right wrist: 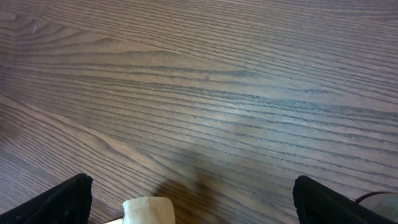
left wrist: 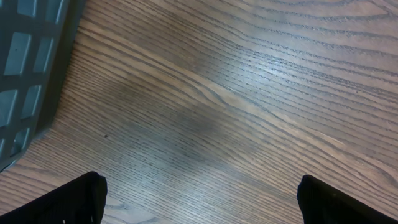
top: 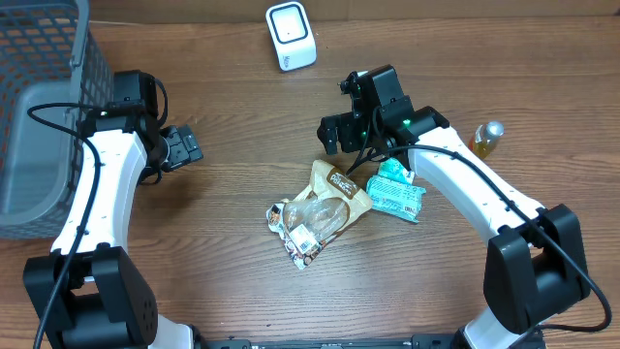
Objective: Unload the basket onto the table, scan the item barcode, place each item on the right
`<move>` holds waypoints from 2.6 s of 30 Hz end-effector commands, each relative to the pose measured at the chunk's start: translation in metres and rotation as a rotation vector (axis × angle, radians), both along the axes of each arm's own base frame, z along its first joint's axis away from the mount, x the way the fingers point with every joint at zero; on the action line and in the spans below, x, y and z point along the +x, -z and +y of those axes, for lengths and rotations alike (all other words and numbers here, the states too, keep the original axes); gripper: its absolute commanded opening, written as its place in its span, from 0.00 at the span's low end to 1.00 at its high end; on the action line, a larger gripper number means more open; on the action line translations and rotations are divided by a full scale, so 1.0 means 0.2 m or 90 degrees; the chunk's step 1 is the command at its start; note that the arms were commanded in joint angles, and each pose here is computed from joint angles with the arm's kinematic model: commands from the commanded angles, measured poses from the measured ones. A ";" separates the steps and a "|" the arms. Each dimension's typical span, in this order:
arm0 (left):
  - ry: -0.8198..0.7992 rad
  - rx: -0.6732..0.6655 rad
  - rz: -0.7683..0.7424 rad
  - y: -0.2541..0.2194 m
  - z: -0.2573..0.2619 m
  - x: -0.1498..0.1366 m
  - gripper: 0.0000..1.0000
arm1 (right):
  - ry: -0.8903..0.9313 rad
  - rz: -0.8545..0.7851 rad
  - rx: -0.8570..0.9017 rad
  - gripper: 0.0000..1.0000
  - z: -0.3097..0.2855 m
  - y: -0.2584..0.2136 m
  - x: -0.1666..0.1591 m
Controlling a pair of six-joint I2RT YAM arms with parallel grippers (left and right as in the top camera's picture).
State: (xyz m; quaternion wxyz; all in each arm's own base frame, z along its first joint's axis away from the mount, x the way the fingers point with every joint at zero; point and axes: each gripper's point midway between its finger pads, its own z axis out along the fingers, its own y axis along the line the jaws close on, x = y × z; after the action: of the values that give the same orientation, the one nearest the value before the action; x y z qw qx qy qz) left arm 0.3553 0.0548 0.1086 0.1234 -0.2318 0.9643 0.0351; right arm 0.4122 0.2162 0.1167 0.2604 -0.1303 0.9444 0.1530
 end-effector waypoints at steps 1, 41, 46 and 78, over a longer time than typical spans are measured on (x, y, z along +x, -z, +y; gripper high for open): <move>0.014 0.005 -0.016 -0.05 0.00 0.01 1.00 | 0.008 -0.002 -0.004 1.00 -0.01 0.00 0.00; 0.013 0.061 -0.505 -1.23 -0.06 -0.53 0.99 | 0.008 -0.003 -0.004 1.00 -0.01 0.00 0.00; -0.022 0.110 -0.491 -1.15 0.01 -0.60 1.00 | 0.008 -0.003 -0.004 1.00 -0.01 0.00 0.00; -0.056 0.070 -0.361 -0.23 -0.03 -0.96 0.99 | 0.008 -0.002 -0.004 1.00 -0.01 0.00 0.00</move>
State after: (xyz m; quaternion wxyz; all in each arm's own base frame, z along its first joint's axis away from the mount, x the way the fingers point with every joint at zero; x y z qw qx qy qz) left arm 0.1552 0.0485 0.1442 0.3662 -0.2438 0.8969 0.0452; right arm 0.4124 0.2158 0.1166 0.2607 -0.1299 0.9446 0.1517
